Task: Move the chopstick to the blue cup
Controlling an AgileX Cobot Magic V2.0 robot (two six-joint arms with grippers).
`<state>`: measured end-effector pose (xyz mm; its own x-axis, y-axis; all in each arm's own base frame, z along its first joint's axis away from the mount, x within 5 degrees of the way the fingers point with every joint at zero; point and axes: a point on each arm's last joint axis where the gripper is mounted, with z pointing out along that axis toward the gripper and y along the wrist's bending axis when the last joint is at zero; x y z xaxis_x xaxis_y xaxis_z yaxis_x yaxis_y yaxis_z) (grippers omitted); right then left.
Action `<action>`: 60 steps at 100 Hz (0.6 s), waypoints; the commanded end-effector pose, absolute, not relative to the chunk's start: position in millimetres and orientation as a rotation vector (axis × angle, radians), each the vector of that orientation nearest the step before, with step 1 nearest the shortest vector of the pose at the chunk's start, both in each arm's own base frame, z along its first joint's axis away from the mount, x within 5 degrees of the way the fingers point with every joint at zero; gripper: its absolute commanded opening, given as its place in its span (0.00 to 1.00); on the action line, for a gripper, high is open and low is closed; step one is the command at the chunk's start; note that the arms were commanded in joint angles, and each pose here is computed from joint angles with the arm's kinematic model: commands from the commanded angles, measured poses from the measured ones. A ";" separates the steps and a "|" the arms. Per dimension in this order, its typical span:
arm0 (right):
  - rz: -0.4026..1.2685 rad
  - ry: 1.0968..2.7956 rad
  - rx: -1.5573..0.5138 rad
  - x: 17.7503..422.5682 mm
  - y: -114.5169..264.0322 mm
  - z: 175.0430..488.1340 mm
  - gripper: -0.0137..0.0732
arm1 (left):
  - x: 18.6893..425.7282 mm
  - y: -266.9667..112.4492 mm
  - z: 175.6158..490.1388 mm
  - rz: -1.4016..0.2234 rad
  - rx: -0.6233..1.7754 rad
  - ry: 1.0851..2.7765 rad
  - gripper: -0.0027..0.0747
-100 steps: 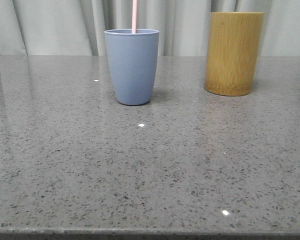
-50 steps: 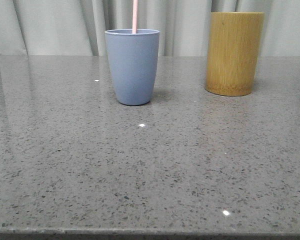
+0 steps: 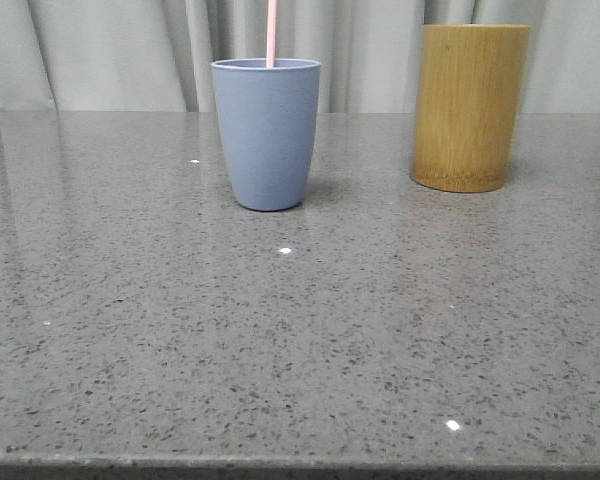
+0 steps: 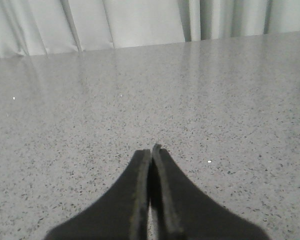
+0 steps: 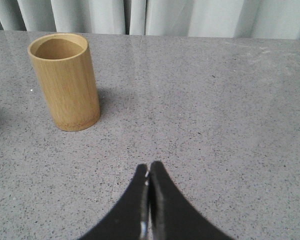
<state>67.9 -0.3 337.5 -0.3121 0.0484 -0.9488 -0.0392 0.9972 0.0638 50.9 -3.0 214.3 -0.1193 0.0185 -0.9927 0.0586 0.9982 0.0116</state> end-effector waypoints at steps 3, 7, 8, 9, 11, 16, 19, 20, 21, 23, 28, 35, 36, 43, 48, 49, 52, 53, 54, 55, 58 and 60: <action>0.084 1.804 -0.011 69.6 0.4 350.1 0.08 | 49.0 -1.9 226.8 -0.060 0.008 1.532 0.01; 0.084 1.804 -0.011 69.6 0.4 350.1 0.08 | 50.0 -1.6 224.5 -0.056 0.002 1.519 0.01; 0.084 1.804 -0.011 69.6 0.4 350.1 0.08 | 50.3 -1.7 223.2 -0.056 0.002 1.520 0.01; 0.084 1.804 -0.011 69.6 0.4 350.1 0.08 | 50.4 -1.5 223.2 -0.054 0.000 1.513 0.01; 0.084 1.804 -0.011 69.6 0.4 350.1 0.08 | 50.9 -1.5 221.8 -0.053 -0.001 1.508 0.01; 0.084 1.804 -0.011 69.6 0.4 350.1 0.08 | 51.9 -1.5 218.4 -0.053 -0.001 1.498 0.01; 0.084 1.804 -0.011 69.6 0.4 350.1 0.08 | 52.5 -1.6 216.1 -0.053 -0.001 1.499 0.01; 0.084 1.804 -0.011 69.6 0.4 350.1 0.08 | 52.7 -1.6 215.1 -0.053 -0.001 1.498 0.01; 0.084 1.804 -0.011 69.6 0.4 350.1 0.08 | 52.8 -1.6 214.6 -0.053 -0.001 1.498 0.01; 0.084 1.804 -0.011 69.6 0.4 350.1 0.08 | 53.1 -1.7 213.0 -0.053 -0.001 1.499 0.01; 0.084 1.804 -0.011 69.6 0.4 350.1 0.08 | 53.6 -1.7 210.0 -0.053 0.000 1.501 0.01; 0.084 1.804 -0.011 69.6 0.4 350.1 0.08 | 53.8 -1.7 206.7 -0.051 0.001 1.513 0.01; 0.084 1.804 -0.011 69.6 0.4 350.1 0.08 | 53.8 -1.7 206.5 -0.051 0.001 1.515 0.01; 0.084 1.804 -0.011 69.6 0.4 350.1 0.08 | 53.8 -1.7 207.2 -0.052 0.001 1.507 0.01; 0.084 1.804 -0.011 69.6 0.4 350.1 0.08 | 53.8 -1.7 207.2 -0.052 0.001 1.507 0.01; 0.084 1.804 -0.011 69.6 0.4 350.1 0.08 | 53.8 -1.7 207.2 -0.052 0.001 1.507 0.01; 0.084 1.804 -0.011 69.6 0.4 350.1 0.08 | 53.8 -1.7 207.2 -0.052 0.001 1.507 0.01; 0.084 1.804 -0.011 69.6 0.4 350.1 0.08 | 53.8 -1.7 207.2 -0.053 0.000 1.507 0.01; 0.084 1.804 -0.011 69.6 0.4 350.1 0.08 | 53.8 -1.7 207.2 -0.053 0.000 1.507 0.01; 0.084 1.804 -0.011 69.6 0.4 350.1 0.08 | 53.8 -1.7 207.2 -0.055 -0.002 1.507 0.01; 0.084 1.804 -0.011 69.6 0.4 350.1 0.08 | 53.8 -1.7 207.2 -0.059 -0.005 1.507 0.01; 0.084 1.804 -0.011 69.6 0.4 350.1 0.08 | 53.8 -1.7 207.2 -0.059 -0.005 1.507 0.01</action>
